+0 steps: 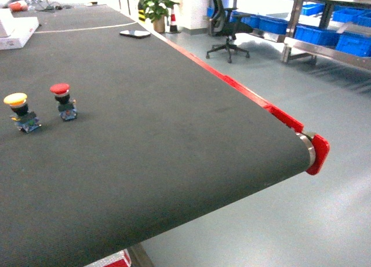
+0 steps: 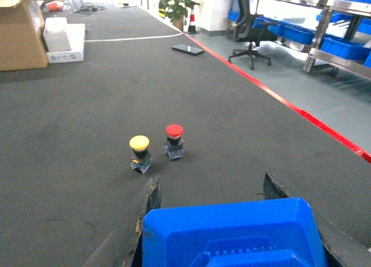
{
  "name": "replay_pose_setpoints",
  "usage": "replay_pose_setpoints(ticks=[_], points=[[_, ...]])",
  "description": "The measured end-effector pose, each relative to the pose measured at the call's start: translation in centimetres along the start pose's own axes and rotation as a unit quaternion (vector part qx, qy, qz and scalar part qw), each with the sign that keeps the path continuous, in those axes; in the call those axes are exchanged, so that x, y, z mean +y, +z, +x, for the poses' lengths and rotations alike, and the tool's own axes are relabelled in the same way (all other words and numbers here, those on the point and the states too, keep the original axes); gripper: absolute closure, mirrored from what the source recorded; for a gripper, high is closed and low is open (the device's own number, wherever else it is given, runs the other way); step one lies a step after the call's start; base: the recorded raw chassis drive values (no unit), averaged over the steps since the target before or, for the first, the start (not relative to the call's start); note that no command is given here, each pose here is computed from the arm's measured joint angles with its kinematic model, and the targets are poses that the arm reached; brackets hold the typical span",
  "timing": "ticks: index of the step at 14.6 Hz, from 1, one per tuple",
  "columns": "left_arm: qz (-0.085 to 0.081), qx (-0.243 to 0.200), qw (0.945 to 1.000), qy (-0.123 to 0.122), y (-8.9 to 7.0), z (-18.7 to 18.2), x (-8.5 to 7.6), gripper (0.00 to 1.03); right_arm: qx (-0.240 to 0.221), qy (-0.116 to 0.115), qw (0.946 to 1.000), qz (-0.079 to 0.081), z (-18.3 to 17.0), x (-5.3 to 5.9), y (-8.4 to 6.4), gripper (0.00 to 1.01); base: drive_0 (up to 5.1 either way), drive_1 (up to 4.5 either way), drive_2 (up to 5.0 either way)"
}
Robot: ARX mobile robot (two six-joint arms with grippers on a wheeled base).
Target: Pick blue part to blue bin on bottom shelf
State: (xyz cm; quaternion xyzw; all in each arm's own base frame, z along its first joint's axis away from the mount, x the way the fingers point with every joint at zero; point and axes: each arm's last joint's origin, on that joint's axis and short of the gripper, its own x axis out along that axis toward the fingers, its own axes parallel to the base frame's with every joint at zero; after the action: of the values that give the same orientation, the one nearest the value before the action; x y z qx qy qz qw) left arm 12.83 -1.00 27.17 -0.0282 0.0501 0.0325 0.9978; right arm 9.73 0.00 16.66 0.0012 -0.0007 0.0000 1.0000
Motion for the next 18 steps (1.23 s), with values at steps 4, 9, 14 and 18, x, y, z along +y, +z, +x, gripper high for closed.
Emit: replay_pose_setpoints(ticks=[4,9,14,18], points=[[0.000,0.000,1.0000,0.000,0.00,-0.01,0.00,0.59,0.000,0.000,1.0000,0.000,0.00,0.00,0.00,0.03,-1.7,-1.73,-1.7],[0.000,0.000,1.0000,0.000,0.00,0.00,0.00,0.59,0.000,0.000,1.0000,0.000,0.00,0.00,0.00,0.03,-1.6,-1.64,-1.6],[0.000,0.001,1.0000,0.000,-0.01,0.03,0.00,0.59,0.000,0.000,1.0000,0.000,0.00,0.00,0.00,0.03,-1.6,-1.61,-1.6],[0.000,0.000,1.0000,0.000,0.00,0.01,0.00,0.59,0.000,0.000,1.0000,0.000,0.00,0.00,0.00,0.03,-1.6,-1.58,-1.6]])
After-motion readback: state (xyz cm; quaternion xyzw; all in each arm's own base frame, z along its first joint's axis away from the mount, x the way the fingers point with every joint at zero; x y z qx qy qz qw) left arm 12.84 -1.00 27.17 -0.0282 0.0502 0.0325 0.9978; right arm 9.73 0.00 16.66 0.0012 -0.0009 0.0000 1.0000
